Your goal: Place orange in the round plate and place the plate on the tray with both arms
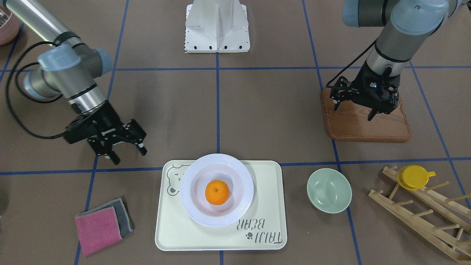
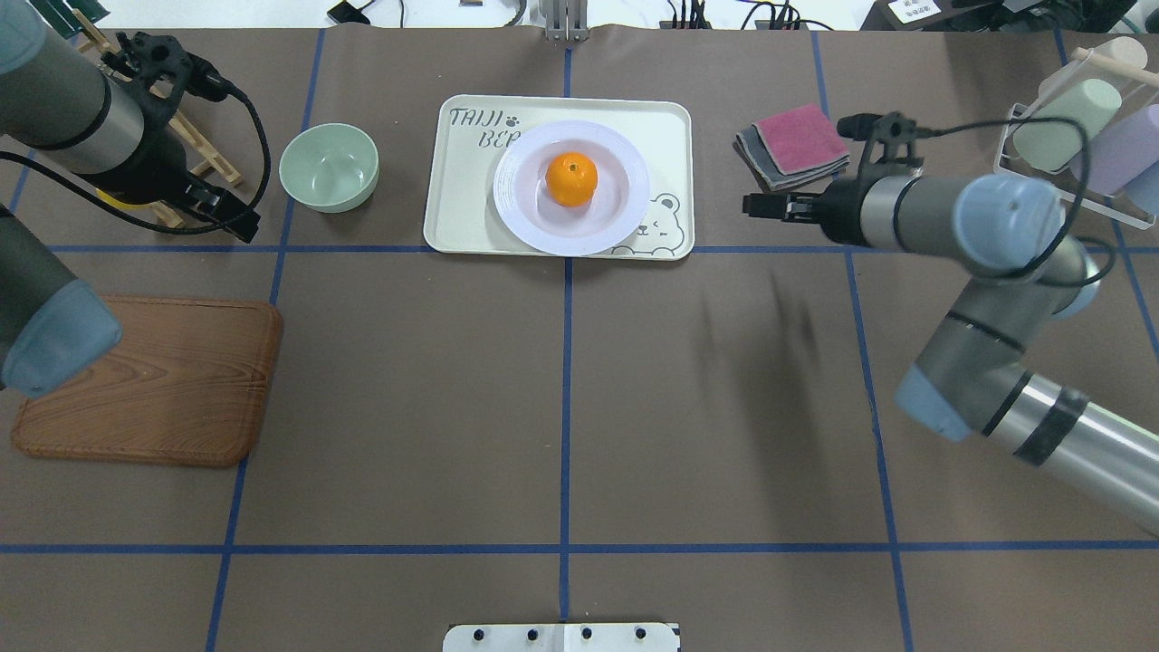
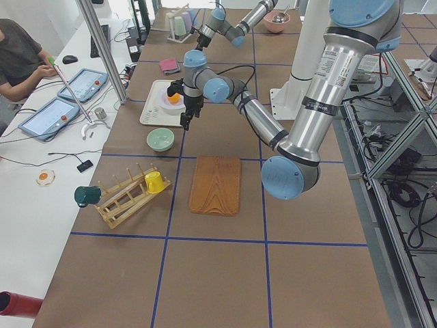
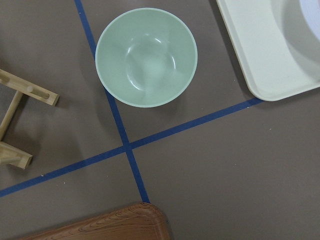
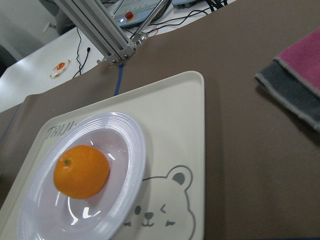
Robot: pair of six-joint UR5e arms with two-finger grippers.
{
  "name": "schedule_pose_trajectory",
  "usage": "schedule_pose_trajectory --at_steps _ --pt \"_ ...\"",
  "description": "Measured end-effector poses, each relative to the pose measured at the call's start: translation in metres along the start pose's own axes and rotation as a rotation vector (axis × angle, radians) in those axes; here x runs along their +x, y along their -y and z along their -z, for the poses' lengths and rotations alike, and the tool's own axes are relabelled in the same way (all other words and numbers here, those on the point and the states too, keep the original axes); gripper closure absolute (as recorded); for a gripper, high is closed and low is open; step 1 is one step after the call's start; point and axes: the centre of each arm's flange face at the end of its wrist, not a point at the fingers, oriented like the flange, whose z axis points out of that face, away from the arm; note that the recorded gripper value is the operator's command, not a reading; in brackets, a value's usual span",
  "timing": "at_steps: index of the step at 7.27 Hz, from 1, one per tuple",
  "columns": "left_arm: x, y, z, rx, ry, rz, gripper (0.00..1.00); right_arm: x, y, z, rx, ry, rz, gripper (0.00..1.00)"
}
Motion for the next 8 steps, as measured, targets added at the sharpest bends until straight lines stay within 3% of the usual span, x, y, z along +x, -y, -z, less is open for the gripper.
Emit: schedule_pose_trajectory --at_steps 2,3,5,8 --pt "-0.023 -0.007 0.000 -0.004 0.019 -0.056 0.01 0.103 0.042 0.050 -0.156 -0.094 0.208 0.00" --pt "-0.046 -0.016 0.001 -0.007 0.034 -0.090 0.01 0.152 0.052 0.084 -0.219 -0.095 0.258 0.00" --pt "-0.101 -0.046 -0.001 0.001 0.052 -0.138 0.01 0.233 0.027 0.139 -0.299 -0.083 0.298 0.00" --pt "-0.186 -0.095 0.006 0.018 -0.026 -0.167 0.01 0.293 -0.021 0.167 -0.375 -0.109 0.332 0.00"
